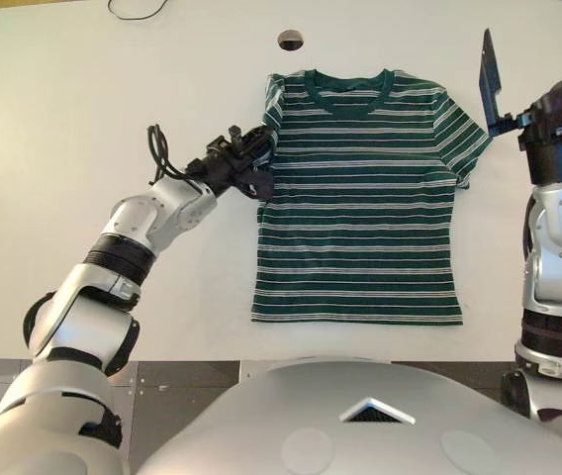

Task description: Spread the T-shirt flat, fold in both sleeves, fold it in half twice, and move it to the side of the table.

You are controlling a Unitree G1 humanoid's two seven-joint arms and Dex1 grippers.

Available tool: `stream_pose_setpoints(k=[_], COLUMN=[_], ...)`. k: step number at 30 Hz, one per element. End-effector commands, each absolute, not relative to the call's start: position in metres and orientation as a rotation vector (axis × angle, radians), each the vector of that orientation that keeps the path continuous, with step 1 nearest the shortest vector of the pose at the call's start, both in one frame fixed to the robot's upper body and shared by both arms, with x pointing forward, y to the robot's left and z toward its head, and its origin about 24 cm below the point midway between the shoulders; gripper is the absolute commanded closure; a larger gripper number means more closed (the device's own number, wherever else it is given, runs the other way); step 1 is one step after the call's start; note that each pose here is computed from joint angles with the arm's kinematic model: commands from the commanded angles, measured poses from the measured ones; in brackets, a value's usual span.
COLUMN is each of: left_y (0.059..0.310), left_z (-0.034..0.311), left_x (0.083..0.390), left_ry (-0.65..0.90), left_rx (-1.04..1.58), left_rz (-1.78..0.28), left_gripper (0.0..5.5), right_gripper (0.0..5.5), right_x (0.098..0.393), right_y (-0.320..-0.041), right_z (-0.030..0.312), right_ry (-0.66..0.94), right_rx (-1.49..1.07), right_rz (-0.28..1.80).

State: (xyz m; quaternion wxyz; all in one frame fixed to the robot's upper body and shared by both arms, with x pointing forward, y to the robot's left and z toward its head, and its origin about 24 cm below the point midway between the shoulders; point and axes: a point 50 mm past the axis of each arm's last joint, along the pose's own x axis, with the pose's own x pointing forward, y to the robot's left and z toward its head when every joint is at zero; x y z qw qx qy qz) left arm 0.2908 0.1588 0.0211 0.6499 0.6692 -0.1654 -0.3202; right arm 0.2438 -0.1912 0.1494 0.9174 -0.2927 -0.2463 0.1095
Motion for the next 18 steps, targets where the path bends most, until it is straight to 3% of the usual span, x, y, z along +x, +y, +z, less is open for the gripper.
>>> stream_pose_setpoints(k=[1, 5, 7, 14, 18], left_y=[0.149, 0.142, 0.139, 0.134, 0.13], left_z=[0.023, 0.024, 0.022, 0.023, 0.033], left_x=[0.297, 0.305, 0.308, 0.307, 0.3], left_ry=[-0.377, -0.361, -0.343, -0.335, -0.397], left_rx=[1.516, 1.484, 1.478, 1.418, 1.359], left_rz=[-0.75, -0.712, -0.707, -0.72, -0.72], left_gripper=[5.37, 5.37, 5.11, 3.89, 3.37], right_gripper=[1.27, 1.27, 1.27, 0.0, 0.0], right_x=[0.244, 0.248, 0.253, 0.267, 0.263], right_y=[-0.194, -0.202, -0.212, -0.293, -0.302], right_z=[0.148, 0.137, 0.127, 0.083, 0.069], right_ry=[-0.5, -0.45, -0.393, -0.044, 0.019], right_rx=[-0.607, -0.633, -0.671, -1.054, -1.194], right_rz=[0.212, 0.186, 0.163, 0.017, 0.089])
